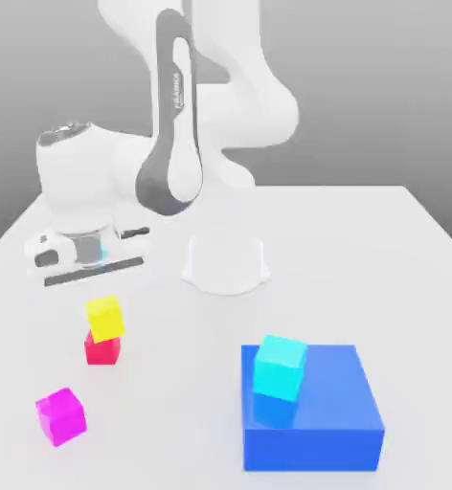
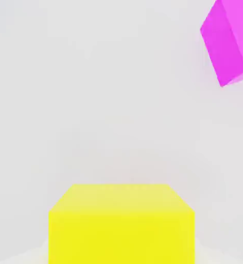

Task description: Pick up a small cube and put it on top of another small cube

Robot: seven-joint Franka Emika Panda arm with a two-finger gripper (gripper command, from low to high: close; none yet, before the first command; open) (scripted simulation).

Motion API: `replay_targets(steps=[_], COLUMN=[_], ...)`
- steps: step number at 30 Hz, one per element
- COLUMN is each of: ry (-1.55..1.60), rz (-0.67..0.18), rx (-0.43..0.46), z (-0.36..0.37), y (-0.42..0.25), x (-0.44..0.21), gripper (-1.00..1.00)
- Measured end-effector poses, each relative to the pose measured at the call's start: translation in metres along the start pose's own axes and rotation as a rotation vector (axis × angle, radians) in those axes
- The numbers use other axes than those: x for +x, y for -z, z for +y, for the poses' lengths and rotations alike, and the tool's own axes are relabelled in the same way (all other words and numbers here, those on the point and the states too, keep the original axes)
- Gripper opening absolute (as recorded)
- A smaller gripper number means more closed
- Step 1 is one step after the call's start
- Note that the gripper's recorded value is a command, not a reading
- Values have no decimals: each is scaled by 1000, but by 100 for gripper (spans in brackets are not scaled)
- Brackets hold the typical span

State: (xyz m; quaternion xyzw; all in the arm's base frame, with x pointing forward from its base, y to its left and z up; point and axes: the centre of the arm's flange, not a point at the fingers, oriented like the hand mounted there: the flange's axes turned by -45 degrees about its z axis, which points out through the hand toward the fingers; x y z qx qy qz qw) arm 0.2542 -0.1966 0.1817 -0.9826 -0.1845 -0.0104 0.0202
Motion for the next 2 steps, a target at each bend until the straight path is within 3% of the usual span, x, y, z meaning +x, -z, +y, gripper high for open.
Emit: replay_targets(steps=[2], ry=[-3], rz=[-14], rx=[-17], z=[0], y=[-6], x=[-4], gripper=[-100])
